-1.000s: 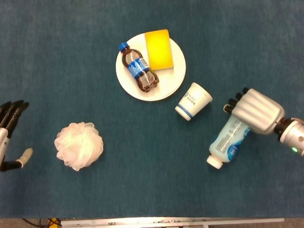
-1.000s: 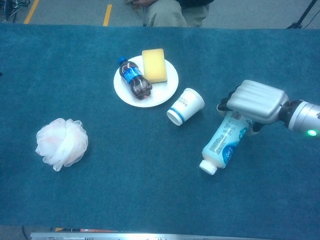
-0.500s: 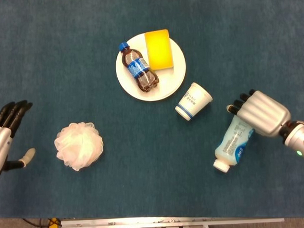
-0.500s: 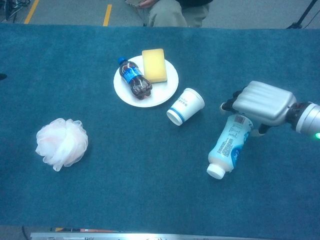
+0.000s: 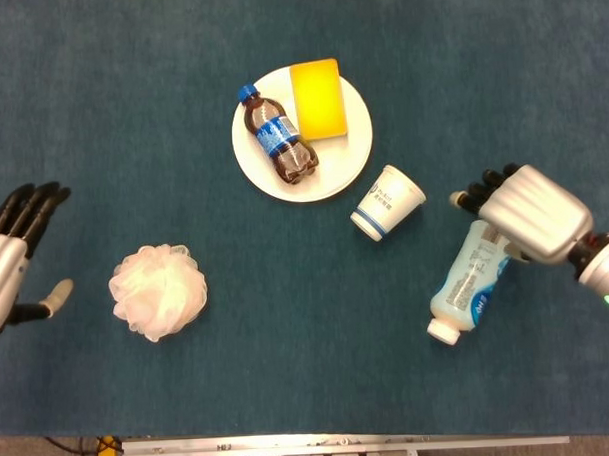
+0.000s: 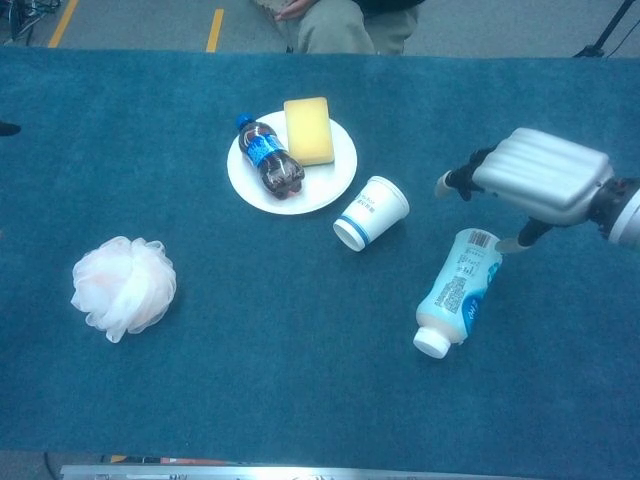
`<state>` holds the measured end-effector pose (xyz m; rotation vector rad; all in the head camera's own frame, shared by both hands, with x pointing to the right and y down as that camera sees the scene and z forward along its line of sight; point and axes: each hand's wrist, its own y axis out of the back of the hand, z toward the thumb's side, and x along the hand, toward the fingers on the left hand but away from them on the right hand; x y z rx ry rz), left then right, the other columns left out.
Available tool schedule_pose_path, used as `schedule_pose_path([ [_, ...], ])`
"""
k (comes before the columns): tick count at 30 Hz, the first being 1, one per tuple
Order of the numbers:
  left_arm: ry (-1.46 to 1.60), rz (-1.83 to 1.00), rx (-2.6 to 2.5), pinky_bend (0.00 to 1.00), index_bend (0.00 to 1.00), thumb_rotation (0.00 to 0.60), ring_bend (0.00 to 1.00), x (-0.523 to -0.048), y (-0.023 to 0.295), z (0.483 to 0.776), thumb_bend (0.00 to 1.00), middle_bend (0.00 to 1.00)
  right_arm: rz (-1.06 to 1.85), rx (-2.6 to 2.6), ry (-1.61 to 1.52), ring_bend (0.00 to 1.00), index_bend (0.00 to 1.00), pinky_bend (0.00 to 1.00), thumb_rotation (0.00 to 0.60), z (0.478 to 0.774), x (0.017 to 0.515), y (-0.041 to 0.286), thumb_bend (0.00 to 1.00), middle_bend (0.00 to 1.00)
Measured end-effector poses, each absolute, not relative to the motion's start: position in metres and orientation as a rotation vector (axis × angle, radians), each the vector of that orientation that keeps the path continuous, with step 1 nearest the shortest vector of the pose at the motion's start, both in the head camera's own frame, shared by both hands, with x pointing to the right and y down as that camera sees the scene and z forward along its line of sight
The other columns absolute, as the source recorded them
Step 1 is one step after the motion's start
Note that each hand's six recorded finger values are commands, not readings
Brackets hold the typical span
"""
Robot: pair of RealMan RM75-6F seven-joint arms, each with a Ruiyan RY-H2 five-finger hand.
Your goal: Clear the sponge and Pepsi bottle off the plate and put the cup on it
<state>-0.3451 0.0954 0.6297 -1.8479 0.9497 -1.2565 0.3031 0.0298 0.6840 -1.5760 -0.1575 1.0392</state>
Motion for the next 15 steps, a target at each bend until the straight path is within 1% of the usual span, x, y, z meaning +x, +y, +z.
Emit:
schedule_pose_path([
  [4, 0.876, -1.207, -1.85, 0.17, 0.02, 0.6, 0.0, -0.333, 0.081, 0.63, 0.3, 0.06, 1.029, -1.59, -0.226, 0.36, 0.28, 0.51, 0.6, 0.662, 0.307, 0.026, 0.0, 0.43],
  [10, 0.718, -1.118, -1.86, 0.17, 0.05, 0.6, 0.0, -0.307, 0.052, 0.636, 0.3, 0.06, 1.03, -1.572, -0.301, 0.36, 0.28, 0.51, 0.6, 0.632, 0.322, 0.024, 0.0, 0.43],
  [15, 0.607, -1.045, -1.878, 0.16, 0.05, 0.6, 0.0, -0.282, 0.026, 0.648, 0.3, 0.06, 1.059, -1.557, -0.332, 0.36, 0.28, 0.51, 0.6, 0.62, 0.34, 0.032, 0.0, 0.43],
])
